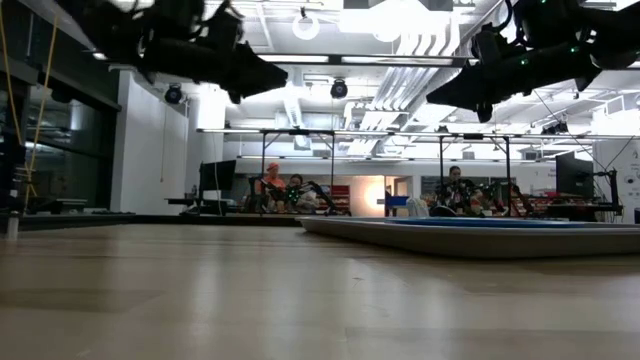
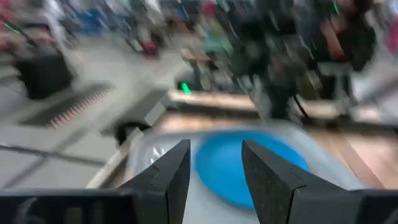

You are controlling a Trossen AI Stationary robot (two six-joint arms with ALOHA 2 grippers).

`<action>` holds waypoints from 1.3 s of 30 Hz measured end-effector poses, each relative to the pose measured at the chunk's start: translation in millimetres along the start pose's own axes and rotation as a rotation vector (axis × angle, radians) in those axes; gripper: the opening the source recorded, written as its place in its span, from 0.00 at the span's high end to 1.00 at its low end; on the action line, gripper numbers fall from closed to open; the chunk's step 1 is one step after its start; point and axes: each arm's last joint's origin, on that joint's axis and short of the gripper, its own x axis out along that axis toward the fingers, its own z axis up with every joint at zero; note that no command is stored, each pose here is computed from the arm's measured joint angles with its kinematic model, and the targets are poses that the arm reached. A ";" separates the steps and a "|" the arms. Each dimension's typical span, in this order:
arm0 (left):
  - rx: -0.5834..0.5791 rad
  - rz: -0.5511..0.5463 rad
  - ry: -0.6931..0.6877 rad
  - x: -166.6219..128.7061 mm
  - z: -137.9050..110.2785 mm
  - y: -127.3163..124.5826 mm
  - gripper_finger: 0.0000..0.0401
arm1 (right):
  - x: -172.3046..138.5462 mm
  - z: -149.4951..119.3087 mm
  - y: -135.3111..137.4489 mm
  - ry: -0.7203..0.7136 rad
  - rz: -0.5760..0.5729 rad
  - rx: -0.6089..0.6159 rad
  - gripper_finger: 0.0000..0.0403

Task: Pick and place plate/cup/fork/spoon on tray
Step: Put the orange cup on the gray serving tray to the top left of the blue plate

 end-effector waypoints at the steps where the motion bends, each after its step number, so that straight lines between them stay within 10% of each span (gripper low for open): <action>1: -0.015 0.028 -0.040 -3.6 -2.3 4.0 0.67 | 0.0 0.0 0.0 0.000 0.000 0.000 1.00; 6: -0.140 0.040 -0.100 -16.8 -6.8 15.4 0.67 | 0.0 0.1 -0.1 -0.001 0.000 -0.007 1.00; 10: -0.170 -0.206 -0.115 -20.5 5.1 2.1 0.67 | 0.0 0.1 -0.1 -0.001 -0.001 -0.007 1.00; 16: 0.037 -0.422 -0.192 -31.9 28.8 -53.5 0.66 | 0.0 0.2 -0.7 -0.003 -0.018 -0.007 1.00; 25: 0.309 -0.425 0.290 -56.4 55.3 -146.8 0.47 | 0.3 -5.7 0.5 0.052 -0.037 0.062 1.00; 39: 0.163 -0.555 0.879 -96.5 50.6 -234.3 0.33 | 2.7 -11.8 18.4 0.090 -0.041 0.113 1.00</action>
